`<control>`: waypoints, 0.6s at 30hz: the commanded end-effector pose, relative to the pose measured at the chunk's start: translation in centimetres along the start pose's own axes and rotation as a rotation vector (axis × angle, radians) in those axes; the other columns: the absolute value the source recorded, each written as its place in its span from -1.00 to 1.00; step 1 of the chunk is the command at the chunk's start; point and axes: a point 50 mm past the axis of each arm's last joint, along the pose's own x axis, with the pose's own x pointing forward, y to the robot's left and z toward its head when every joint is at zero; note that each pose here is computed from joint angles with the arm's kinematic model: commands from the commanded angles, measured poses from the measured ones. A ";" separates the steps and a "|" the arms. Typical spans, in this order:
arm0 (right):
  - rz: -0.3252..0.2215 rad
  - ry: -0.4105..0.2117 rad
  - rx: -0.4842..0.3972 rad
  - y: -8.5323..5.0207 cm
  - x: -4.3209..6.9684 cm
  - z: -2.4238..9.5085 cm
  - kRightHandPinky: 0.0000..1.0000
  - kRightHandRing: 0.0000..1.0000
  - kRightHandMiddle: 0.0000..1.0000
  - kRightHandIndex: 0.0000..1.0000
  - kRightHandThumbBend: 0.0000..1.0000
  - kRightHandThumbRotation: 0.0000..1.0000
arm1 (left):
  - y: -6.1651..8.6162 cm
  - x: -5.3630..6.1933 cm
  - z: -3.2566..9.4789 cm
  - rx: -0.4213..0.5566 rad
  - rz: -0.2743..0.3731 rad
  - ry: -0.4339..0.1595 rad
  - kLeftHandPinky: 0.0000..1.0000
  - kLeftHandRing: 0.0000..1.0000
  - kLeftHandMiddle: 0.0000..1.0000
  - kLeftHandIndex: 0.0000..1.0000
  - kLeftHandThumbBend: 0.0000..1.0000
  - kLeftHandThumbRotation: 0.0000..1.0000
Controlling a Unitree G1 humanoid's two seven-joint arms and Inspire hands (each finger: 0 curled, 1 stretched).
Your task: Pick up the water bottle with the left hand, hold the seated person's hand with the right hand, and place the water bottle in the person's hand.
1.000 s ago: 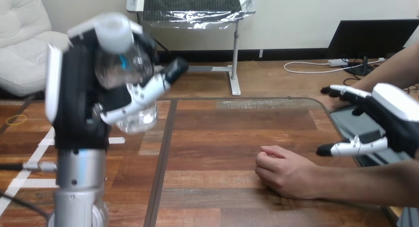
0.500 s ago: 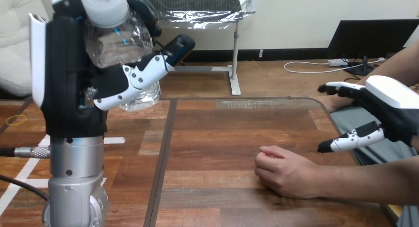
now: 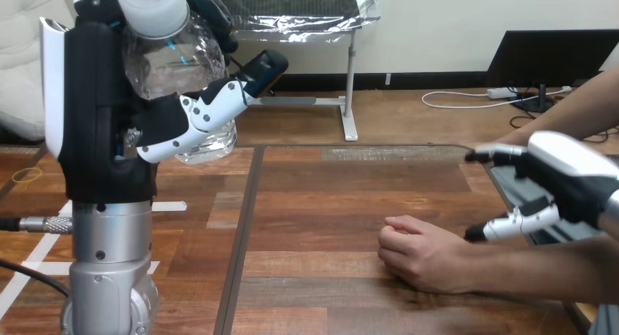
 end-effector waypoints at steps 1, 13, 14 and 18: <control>-0.053 -0.021 -0.025 -2.0 0.6 0.6 0.40 0.74 0.76 0.74 1.00 0.09 | 0.0 0.9 0.7 -0.011 0.002 -0.065 -0.63 -0.49 -0.35 -0.28 0.39 -1.00; 0.027 0.020 -0.009 -1.0 0.8 0.3 0.35 0.74 0.76 0.74 1.00 0.05 | 0.0 0.8 0.7 -0.013 0.004 -0.061 -0.63 -0.49 -0.35 -0.28 0.40 -1.00; 0.030 0.021 -0.008 -1.0 0.8 0.3 0.34 0.74 0.77 0.74 1.00 0.04 | 0.0 0.8 0.7 -0.013 0.004 -0.061 -0.62 -0.49 -0.35 -0.28 0.40 -1.00; 0.050 0.030 -0.001 -0.6 0.7 0.2 0.33 0.73 0.76 0.73 1.00 0.02 | 0.1 0.8 0.7 -0.014 0.002 -0.061 -0.62 -0.49 -0.34 -0.27 0.40 -1.00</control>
